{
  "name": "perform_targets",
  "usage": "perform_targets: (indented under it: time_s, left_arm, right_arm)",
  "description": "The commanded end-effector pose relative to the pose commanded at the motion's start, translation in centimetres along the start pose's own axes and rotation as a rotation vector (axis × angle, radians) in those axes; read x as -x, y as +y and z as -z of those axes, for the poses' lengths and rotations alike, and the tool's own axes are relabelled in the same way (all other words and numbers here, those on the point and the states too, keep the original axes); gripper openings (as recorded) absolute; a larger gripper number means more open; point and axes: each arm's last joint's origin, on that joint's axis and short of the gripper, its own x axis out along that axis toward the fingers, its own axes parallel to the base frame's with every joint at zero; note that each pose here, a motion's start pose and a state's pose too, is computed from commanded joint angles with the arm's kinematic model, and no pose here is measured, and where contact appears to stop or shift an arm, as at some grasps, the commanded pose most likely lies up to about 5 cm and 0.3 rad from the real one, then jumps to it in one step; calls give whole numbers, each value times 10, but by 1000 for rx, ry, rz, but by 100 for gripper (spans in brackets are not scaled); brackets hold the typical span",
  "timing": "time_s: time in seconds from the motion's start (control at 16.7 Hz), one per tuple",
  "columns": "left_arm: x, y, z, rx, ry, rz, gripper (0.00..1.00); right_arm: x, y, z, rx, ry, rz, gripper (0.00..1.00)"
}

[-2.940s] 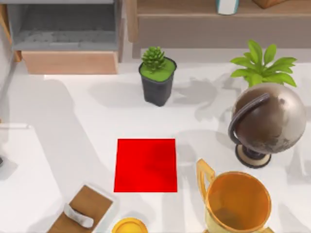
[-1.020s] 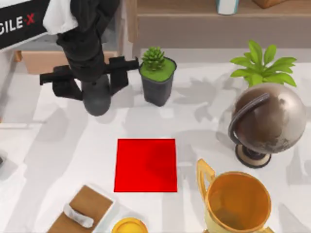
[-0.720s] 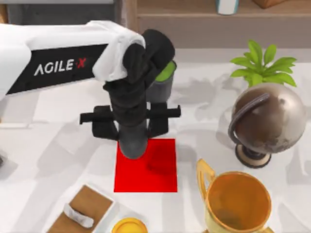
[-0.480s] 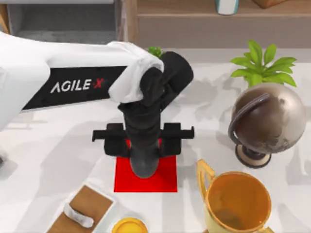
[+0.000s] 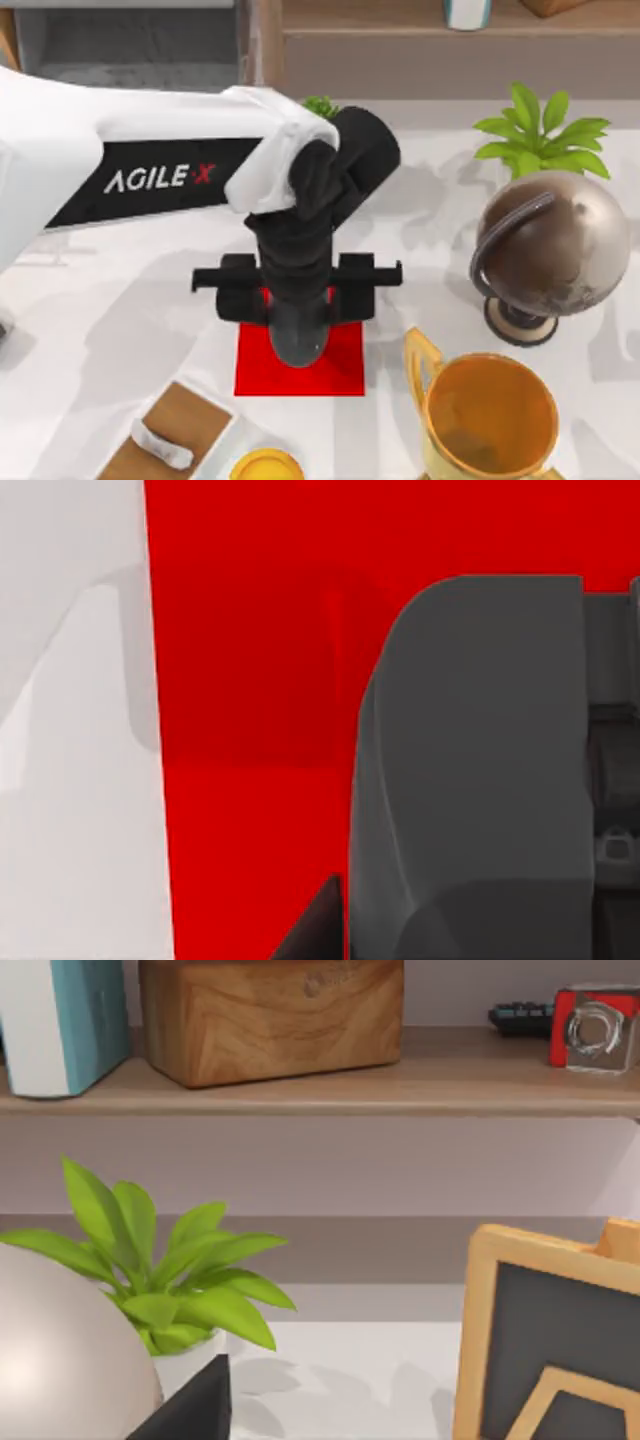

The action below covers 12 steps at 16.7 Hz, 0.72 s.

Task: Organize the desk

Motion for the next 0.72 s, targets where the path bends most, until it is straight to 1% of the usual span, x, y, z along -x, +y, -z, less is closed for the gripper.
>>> perform_targets:
  time_s: [0.72]
  left_arm:
    - [18,-3,-6,7,-60,53,0]
  right_arm:
    - [0,0,0,0,0,0,100]
